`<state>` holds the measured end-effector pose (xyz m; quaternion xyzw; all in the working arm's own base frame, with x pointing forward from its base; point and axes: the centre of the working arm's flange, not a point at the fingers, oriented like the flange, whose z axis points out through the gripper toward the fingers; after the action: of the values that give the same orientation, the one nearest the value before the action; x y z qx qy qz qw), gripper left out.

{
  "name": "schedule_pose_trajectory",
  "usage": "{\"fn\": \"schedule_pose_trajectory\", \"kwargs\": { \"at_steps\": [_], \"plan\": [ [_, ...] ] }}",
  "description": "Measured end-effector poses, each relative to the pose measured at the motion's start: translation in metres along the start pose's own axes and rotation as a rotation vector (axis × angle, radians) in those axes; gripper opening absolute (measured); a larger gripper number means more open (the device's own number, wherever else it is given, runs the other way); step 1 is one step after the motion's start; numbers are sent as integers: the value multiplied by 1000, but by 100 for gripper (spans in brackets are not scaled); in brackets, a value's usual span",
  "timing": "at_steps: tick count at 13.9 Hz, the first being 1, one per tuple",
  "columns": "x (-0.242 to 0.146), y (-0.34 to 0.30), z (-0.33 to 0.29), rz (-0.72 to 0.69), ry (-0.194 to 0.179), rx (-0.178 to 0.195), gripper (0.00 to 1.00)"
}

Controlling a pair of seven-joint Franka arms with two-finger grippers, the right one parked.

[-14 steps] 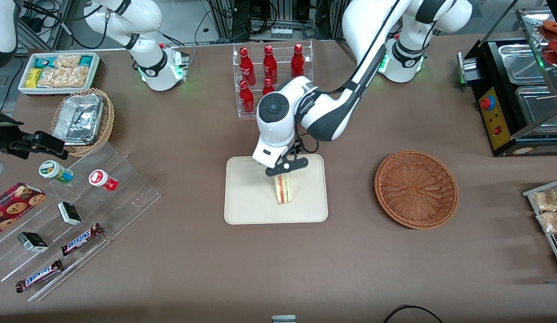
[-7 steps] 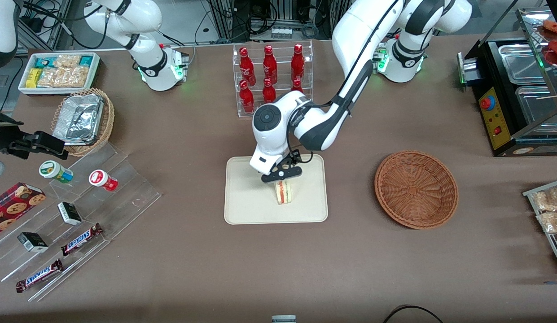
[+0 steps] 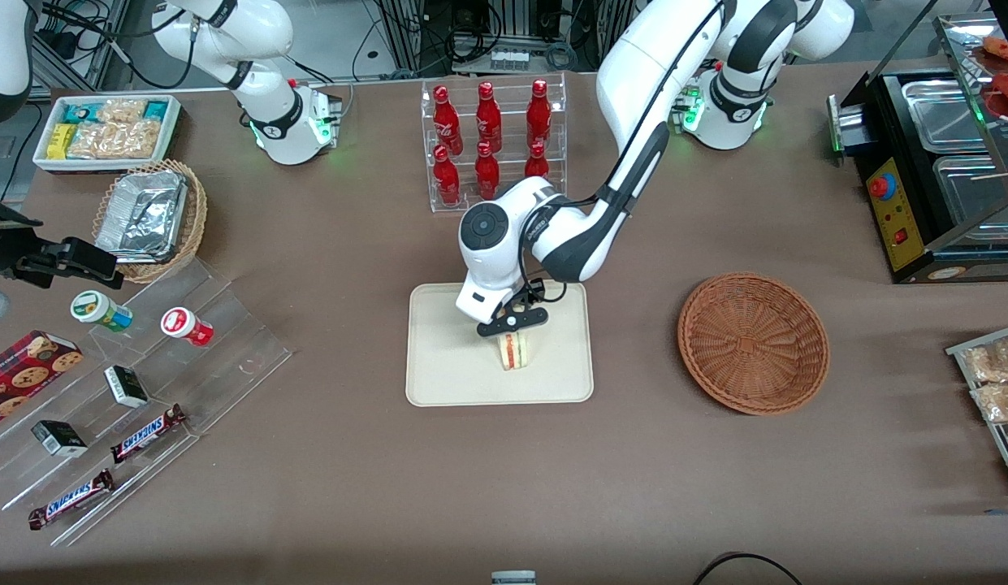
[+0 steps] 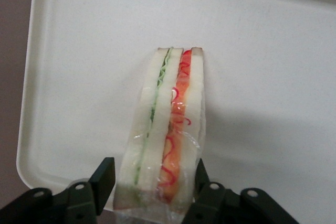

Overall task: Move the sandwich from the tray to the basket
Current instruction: 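Lower the left gripper and close it on the wrapped sandwich, then lift the sandwich and carry it over the wicker basket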

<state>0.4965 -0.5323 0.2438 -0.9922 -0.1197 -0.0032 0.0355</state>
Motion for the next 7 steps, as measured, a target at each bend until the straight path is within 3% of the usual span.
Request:
{"fn": "schedule_pose_trajectory", "kwargs": {
  "at_steps": [3,5,7],
  "plan": [
    [4,1,-5,-18,7,-8,35],
    [13,0,-29,-44,19,-31,28],
    [29,-16,-76,-99,10,-26,24]
  ]
}}
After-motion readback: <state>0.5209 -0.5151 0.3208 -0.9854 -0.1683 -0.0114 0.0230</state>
